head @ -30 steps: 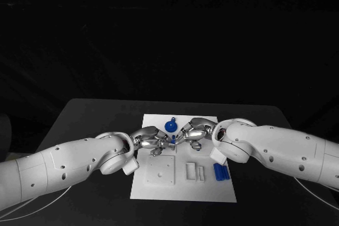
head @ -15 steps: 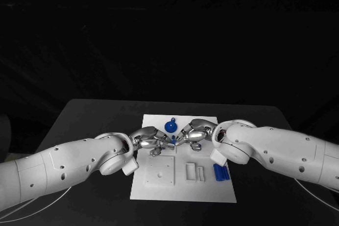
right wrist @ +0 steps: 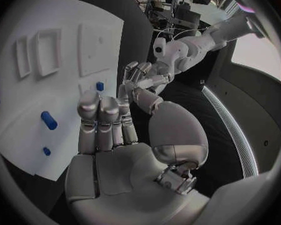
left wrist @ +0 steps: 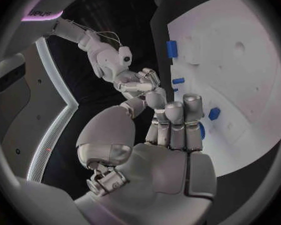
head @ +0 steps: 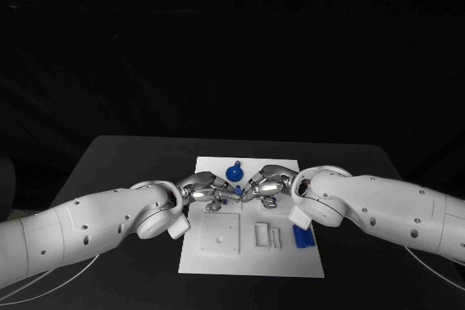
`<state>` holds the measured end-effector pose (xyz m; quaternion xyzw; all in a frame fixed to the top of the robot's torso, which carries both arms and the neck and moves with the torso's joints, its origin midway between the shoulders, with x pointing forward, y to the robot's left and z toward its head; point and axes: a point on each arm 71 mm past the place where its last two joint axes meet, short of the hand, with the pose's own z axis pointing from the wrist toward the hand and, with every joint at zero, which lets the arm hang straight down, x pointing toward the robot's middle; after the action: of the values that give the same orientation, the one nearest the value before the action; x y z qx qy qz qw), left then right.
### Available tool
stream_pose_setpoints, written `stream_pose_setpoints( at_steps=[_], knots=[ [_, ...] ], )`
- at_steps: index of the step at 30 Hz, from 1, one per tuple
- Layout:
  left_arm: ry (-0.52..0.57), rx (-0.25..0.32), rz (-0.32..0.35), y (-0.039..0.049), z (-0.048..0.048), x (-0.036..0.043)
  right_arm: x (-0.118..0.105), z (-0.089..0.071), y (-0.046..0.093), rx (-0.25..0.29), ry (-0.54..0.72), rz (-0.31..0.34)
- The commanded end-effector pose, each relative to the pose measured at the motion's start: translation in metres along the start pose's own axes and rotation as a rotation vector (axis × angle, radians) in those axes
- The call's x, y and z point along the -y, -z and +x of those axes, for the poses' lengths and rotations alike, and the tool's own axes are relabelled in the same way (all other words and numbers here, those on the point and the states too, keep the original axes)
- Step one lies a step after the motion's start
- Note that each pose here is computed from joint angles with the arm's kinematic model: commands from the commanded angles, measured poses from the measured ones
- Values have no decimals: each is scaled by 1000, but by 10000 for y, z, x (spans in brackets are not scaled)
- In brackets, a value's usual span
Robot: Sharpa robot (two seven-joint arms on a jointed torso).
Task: Assemble the parts on the task board
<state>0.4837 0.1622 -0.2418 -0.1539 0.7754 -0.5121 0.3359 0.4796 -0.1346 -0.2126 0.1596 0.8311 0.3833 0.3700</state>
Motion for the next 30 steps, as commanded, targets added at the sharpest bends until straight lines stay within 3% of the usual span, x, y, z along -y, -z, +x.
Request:
stream_pose_setpoints(
  at_steps=[1, 13, 21, 26, 30],
  knots=[
    [21, 3, 23, -6, 3, 29, -8, 20, 0, -16, -5, -6],
    [35, 3, 27, 1, -8, 24, 12, 0, 8, -7, -10, -1],
    [51, -6, 26, 12, -17, 13, 68, -152, 73, 104, 39, -44],
    [77, -8, 30, 19, -27, 8, 49, -231, 111, 176, 96, -121],
    [92, -14, 36, 20, -32, 7, -6, -288, 153, 234, 157, -242]
  ],
)
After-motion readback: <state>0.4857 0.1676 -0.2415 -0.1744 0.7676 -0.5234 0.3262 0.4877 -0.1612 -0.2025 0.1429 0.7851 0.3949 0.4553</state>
